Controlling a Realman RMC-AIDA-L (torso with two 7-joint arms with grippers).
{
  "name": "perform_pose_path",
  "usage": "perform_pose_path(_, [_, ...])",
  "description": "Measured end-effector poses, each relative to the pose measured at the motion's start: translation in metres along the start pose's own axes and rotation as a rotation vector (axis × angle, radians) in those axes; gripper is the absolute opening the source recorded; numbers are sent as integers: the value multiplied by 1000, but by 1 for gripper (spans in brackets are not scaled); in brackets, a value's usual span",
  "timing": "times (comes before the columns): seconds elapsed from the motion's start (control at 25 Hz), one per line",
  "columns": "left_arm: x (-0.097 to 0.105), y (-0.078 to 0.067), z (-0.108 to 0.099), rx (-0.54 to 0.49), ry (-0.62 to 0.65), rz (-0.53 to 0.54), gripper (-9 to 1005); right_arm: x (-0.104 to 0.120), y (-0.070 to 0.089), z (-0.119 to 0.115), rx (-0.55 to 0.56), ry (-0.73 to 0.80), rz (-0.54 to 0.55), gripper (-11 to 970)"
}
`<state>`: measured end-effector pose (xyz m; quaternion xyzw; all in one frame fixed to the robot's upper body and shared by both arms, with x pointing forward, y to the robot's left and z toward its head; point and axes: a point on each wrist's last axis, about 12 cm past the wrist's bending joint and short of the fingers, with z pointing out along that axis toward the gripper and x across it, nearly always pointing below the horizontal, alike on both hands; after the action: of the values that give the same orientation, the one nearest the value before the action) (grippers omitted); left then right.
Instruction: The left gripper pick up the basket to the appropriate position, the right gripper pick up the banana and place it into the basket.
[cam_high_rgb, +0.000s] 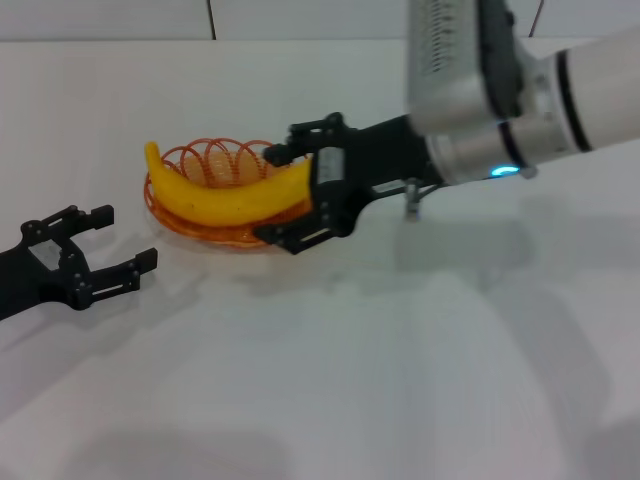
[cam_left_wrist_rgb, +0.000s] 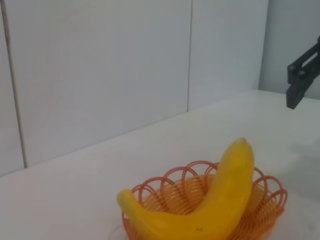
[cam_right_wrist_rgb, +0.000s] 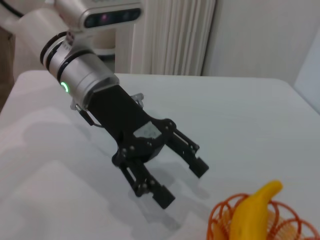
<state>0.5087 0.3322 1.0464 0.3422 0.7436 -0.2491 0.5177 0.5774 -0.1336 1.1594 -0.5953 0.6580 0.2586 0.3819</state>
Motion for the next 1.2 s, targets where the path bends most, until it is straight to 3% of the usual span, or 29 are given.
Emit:
perform_pose_path(0.2, [1, -1, 0, 0, -3, 6, 865, 31, -8, -15, -15, -75, 100, 884])
perform_pose_path(0.44, [3, -3, 2, -2, -12, 15, 865, 70, -16, -26, 47, -133, 196, 884])
perform_pose_path(1.2, [1, -3, 3, 1, -16, 21, 865, 108, -8, -17, 91, -79, 280, 884])
